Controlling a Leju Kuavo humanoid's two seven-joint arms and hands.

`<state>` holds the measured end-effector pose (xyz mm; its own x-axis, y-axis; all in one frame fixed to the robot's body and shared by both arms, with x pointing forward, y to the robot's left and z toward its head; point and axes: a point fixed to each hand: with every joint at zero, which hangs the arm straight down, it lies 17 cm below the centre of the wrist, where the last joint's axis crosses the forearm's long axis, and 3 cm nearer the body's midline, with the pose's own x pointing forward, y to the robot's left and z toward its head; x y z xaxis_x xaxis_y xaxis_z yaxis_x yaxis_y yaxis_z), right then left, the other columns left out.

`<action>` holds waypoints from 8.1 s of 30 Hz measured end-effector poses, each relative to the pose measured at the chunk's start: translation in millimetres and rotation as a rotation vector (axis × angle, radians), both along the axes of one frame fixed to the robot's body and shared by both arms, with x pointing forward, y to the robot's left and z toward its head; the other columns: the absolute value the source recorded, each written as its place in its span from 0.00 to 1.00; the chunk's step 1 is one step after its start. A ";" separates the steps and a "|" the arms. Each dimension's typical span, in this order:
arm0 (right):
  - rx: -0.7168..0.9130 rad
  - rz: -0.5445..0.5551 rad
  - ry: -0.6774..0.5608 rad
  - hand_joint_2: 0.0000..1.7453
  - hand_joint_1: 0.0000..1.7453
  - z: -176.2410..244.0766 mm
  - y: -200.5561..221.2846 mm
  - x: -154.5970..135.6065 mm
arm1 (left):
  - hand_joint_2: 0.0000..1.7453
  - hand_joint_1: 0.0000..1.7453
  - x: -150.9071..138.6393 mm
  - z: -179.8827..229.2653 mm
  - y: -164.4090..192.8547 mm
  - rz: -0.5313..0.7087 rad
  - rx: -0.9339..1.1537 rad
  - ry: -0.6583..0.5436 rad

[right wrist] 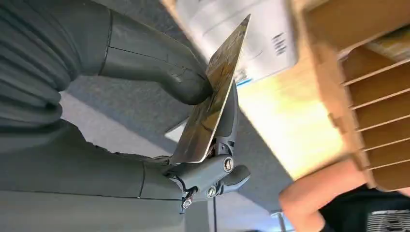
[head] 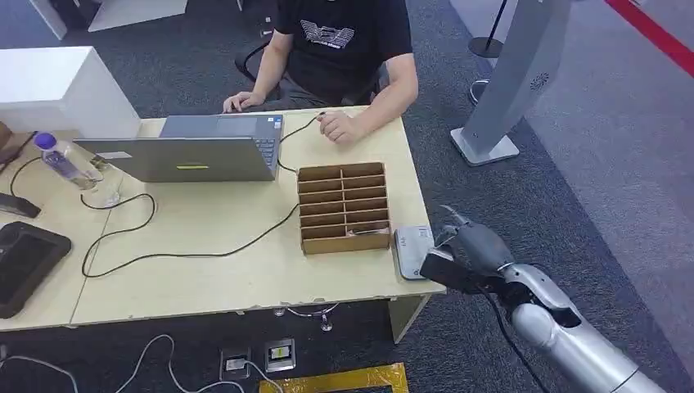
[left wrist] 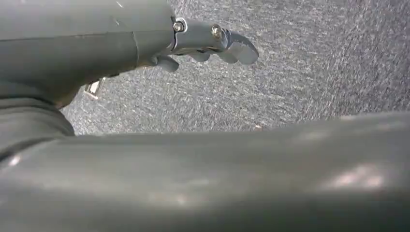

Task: Pass the card to the sensor for recognition and then transmit it.

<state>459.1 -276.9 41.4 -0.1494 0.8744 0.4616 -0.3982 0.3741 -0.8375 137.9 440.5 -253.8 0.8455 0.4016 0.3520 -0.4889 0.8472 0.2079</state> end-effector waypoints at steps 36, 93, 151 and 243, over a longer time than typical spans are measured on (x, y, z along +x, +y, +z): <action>0.152 -0.001 0.099 1.00 1.00 -36.2 38.6 -11.9 | 0.00 0.00 -2.2 -0.9 -1.5 0.005 0.008 0.011; 0.286 0.174 -0.453 1.00 1.00 266.7 150.6 142.8 | 0.00 0.00 6.2 -1.9 -16.7 0.027 -0.011 -0.017; 0.173 -0.176 -0.249 1.00 0.00 131.6 48.7 142.5 | 0.00 0.00 -11.2 -10.3 -40.4 0.032 -0.040 0.038; -0.136 0.034 -0.389 1.00 0.00 50.4 170.2 19.9 | 0.00 0.00 -2.4 -4.1 -17.4 0.015 -0.003 0.008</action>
<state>479.1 -106.7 91.8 -0.3194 0.9152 0.2457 -0.0523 0.2418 -0.9689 135.4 423.2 -257.9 0.8419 0.4154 0.3444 -0.5001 0.8403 0.2092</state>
